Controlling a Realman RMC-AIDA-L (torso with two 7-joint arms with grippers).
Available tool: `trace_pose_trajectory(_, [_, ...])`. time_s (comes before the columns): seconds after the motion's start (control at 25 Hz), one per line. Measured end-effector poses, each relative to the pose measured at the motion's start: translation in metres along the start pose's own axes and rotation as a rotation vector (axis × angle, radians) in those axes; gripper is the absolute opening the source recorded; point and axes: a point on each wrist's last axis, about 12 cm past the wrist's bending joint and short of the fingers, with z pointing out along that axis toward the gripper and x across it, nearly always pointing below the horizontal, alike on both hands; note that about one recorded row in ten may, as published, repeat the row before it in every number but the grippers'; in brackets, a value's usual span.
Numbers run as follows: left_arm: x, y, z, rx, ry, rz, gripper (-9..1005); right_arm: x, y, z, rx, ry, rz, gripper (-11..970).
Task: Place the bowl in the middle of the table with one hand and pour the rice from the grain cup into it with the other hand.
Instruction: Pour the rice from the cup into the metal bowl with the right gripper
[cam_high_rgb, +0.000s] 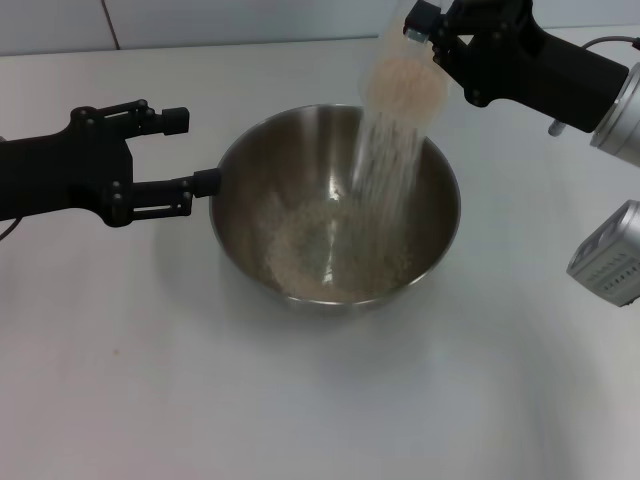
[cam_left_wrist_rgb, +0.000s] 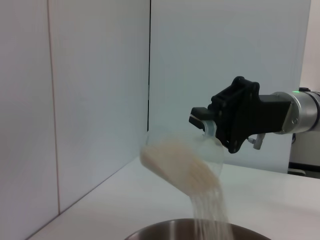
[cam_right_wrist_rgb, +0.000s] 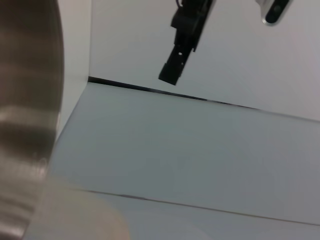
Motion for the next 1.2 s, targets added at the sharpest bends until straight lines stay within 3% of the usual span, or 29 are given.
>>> trace_pose_trajectory(0.48, [-0.003,0.003,0.002,-0.012,-0.001,0.010,798,-0.009,0.010,0.007,-0.053,-0.025,-0.115,16])
trace_pose_trajectory(1.2, [-0.004,0.005,0.004,-0.021,-0.001,0.019,798,-0.017,0.011,0.012,-0.038,-0.054,-0.301,17])
